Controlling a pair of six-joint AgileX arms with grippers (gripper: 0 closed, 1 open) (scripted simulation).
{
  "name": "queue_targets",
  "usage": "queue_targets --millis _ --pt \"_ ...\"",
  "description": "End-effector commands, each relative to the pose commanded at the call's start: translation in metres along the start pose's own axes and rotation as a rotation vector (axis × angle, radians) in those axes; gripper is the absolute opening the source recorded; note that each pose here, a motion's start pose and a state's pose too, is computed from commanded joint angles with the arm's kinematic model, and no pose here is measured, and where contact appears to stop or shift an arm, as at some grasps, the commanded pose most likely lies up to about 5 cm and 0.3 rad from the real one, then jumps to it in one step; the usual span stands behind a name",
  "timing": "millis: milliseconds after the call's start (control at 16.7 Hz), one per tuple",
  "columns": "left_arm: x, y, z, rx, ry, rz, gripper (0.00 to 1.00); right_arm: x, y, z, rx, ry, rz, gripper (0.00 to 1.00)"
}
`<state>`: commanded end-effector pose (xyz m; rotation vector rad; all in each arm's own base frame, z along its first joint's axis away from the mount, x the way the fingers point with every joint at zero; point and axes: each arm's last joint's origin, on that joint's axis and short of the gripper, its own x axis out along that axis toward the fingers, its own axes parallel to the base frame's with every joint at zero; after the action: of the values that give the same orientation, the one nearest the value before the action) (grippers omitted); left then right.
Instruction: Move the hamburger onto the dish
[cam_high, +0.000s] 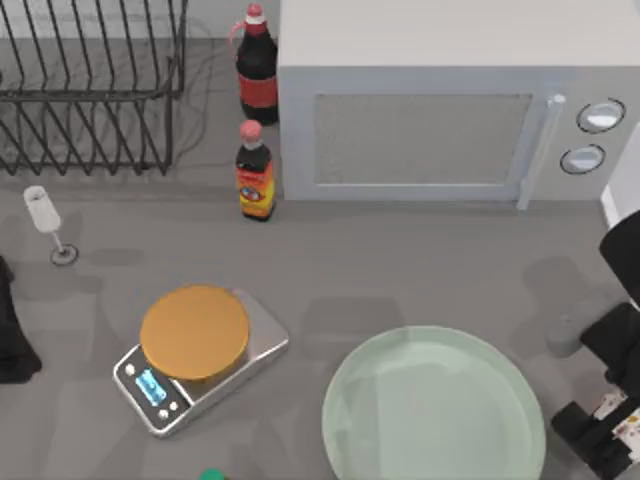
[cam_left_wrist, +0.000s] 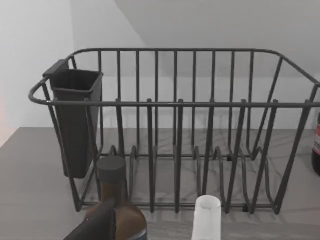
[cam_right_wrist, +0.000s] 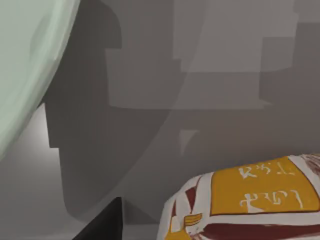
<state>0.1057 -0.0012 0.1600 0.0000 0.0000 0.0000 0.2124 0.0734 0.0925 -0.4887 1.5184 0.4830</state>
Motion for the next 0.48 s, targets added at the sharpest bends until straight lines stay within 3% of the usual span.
queue_targets --millis 120,480 --pt "0.0000 0.0000 0.0000 0.000 0.000 0.000 1.00 0.0000 0.0000 0.0000 0.000 0.000 0.000 0.00" --pt "0.0000 0.0000 0.0000 0.000 0.000 0.000 1.00 0.0000 0.0000 0.0000 0.000 0.000 0.000 0.00"
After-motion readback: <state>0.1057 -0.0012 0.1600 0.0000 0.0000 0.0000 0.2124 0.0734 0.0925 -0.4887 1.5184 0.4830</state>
